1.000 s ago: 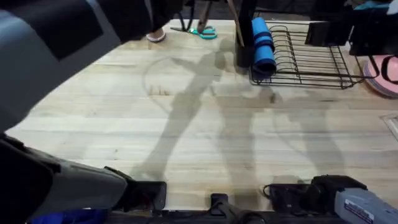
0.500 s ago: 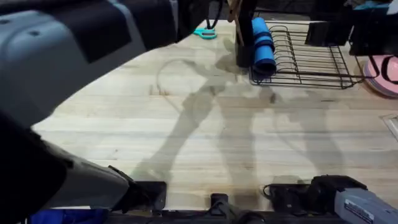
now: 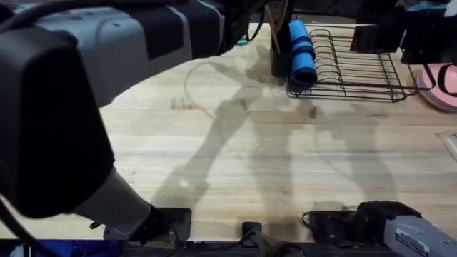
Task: Pick up the spoon on the table one by one and put them onto the rack
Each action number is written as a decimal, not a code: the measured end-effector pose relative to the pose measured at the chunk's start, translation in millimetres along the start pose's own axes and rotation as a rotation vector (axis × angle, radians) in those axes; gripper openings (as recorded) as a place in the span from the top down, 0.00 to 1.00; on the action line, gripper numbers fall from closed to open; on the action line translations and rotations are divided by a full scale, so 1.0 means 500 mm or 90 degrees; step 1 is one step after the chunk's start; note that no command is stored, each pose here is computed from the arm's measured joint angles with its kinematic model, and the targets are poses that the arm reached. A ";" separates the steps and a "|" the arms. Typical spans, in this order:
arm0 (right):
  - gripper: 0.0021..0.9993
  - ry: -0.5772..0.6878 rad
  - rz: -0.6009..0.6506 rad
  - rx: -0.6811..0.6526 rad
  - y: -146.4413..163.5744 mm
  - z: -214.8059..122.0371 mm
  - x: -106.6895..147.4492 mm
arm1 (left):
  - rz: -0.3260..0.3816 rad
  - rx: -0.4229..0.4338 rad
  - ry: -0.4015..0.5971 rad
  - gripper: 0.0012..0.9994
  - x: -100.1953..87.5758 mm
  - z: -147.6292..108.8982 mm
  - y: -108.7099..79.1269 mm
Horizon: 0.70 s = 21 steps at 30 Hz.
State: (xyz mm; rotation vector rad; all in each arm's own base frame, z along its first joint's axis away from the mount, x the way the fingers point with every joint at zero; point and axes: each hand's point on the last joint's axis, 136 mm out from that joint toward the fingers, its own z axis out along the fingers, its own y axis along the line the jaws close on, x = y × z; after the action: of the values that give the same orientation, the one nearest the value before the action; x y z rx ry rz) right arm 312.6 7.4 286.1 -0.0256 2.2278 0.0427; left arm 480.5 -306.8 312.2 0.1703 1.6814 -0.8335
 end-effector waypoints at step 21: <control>0.00 -0.001 0.000 0.000 0.000 0.000 -0.001 | -0.011 0.000 0.052 0.96 0.139 0.066 0.023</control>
State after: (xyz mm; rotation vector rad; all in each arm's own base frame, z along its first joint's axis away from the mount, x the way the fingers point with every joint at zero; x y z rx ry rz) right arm 312.8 7.4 286.3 -0.0256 2.2267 0.0427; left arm 492.1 -340.0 243.1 0.1924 1.7618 -0.8484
